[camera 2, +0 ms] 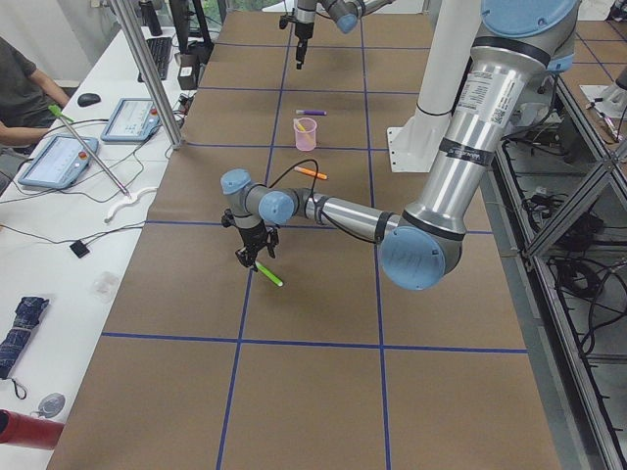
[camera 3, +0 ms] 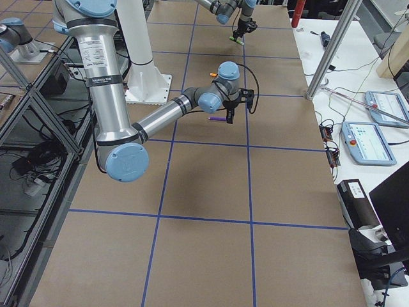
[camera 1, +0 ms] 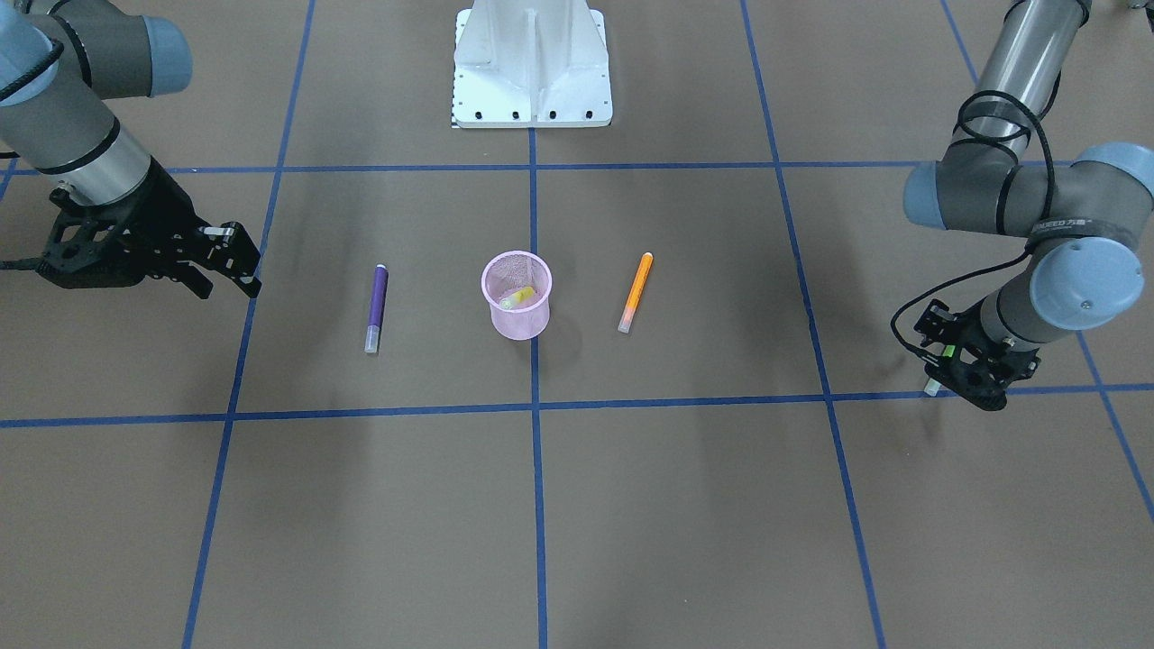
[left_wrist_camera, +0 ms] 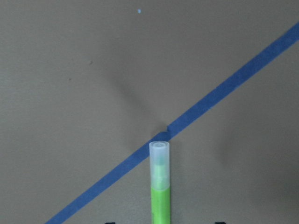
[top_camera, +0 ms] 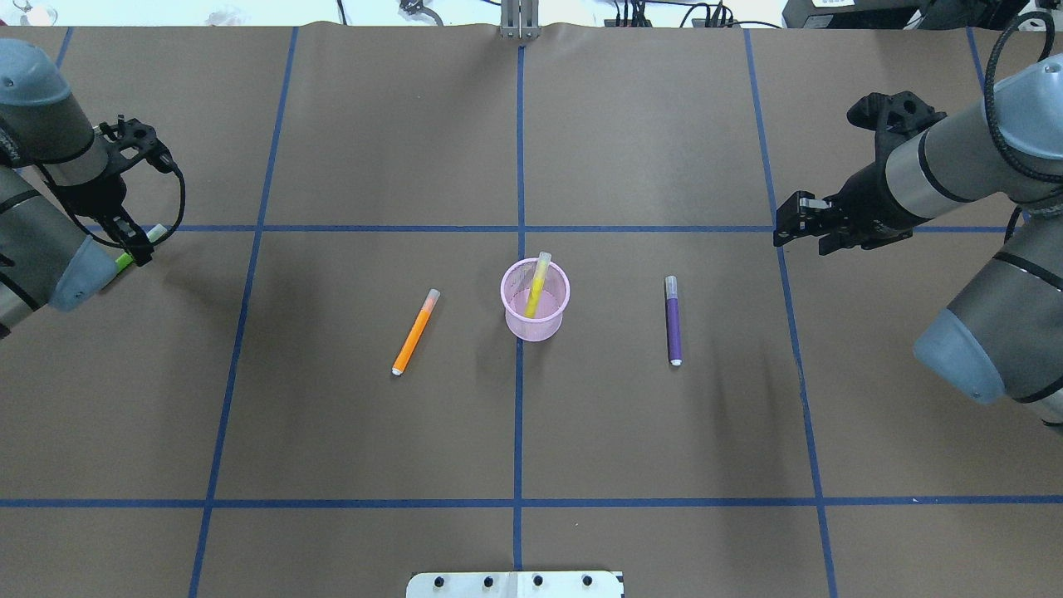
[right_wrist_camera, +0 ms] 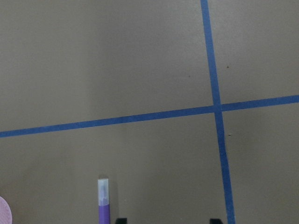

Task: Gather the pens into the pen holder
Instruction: 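Withdraw the right gripper while the left gripper grasps the green marker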

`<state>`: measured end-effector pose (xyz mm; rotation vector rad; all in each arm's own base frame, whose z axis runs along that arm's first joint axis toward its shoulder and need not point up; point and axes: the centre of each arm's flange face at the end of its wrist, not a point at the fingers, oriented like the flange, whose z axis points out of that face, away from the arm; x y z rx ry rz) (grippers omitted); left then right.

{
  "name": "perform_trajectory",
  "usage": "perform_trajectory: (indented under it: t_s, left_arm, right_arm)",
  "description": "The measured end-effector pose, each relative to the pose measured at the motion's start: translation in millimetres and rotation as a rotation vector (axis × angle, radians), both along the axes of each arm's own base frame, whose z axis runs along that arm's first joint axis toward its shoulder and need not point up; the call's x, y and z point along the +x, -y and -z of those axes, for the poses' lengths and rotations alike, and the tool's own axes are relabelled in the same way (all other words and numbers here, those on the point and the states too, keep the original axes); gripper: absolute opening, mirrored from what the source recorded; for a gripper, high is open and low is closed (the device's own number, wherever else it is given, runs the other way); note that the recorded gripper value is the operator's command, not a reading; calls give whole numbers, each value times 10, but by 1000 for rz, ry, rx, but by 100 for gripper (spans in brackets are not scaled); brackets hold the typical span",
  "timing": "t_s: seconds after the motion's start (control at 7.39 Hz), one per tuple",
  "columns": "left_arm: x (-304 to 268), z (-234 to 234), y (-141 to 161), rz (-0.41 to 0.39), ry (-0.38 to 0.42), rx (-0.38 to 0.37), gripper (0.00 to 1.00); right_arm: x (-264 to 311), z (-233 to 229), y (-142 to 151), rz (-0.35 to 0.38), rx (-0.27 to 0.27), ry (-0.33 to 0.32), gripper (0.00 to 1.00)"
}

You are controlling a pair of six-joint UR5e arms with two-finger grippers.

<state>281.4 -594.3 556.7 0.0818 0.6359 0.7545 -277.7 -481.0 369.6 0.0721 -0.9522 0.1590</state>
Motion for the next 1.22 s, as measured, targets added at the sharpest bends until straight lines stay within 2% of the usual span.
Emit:
perform_trajectory:
  t_s: [0.14, 0.27, 0.95, 1.22]
  left_arm:
    - [38, -17, 23, -10, -2, -5, 67]
    - [95, 6, 66, -19, -4, -3, 60]
    - [150, -17, 126, -27, 4, -5, 57]
    - [148, -76, 125, -28, 11, -14, 48]
  right_arm:
    - [21, -32, 11, 6, -5, 1, 68]
    - [25, -53, 17, 8, -7, 1, 69]
    - [20, -77, 34, 4, -4, -3, 71]
    - [18, -80, 32, 4, -3, -3, 72]
